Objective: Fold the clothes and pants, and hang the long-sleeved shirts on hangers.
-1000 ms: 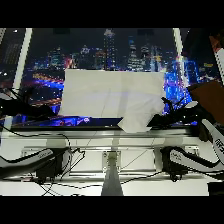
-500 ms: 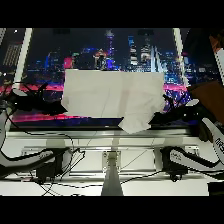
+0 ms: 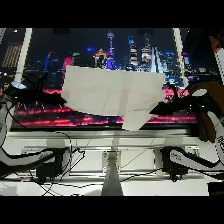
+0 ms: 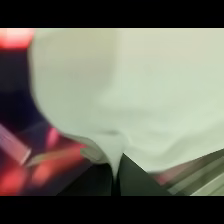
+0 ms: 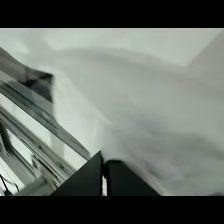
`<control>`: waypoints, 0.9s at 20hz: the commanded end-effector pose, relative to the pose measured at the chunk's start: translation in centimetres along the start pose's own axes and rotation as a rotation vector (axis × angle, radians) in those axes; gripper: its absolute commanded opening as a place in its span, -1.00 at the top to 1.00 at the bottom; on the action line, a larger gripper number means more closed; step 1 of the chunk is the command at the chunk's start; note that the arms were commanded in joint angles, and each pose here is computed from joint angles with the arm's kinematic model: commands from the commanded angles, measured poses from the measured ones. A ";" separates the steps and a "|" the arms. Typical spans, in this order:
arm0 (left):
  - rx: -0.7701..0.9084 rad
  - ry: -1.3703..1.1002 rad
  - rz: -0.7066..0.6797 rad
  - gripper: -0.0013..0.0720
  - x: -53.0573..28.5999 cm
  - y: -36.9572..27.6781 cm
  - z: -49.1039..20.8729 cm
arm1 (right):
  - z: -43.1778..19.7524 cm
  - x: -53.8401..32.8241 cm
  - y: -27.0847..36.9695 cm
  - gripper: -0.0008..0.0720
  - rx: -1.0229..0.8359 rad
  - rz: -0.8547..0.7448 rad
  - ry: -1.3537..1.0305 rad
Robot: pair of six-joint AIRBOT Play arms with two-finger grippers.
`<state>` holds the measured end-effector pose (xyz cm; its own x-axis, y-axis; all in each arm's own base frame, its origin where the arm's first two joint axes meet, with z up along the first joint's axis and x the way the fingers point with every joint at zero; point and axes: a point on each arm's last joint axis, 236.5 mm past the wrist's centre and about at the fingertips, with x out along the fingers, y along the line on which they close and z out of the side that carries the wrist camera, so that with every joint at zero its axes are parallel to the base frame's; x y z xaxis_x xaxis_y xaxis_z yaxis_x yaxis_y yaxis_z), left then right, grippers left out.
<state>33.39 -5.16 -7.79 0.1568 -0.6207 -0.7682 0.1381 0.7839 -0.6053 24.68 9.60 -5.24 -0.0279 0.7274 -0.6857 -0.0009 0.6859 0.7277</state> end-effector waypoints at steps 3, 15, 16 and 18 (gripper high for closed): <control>-0.043 -0.513 -0.109 0.94 -4.4 -4.3 14.0 | 12.4 -5.8 3.2 0.95 -0.043 0.017 -0.455; -0.104 -0.728 0.197 0.46 2.4 -1.8 21.9 | 27.7 -10.9 -2.6 -0.82 0.075 -0.343 -1.076; -0.096 -0.742 0.193 -0.24 1.9 -2.1 22.6 | 27.8 -10.6 -2.7 -0.93 0.076 -0.342 -1.067; -0.095 -0.769 0.194 -1.00 0.7 -2.0 23.4 | 27.7 -10.5 -2.8 -0.93 0.062 -0.353 -1.059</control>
<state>54.79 -7.93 -3.23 0.7789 -0.3092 -0.5457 -0.0320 0.8493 -0.5270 51.76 1.10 -0.25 0.8176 0.1641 -0.5520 0.1976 0.8204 0.5365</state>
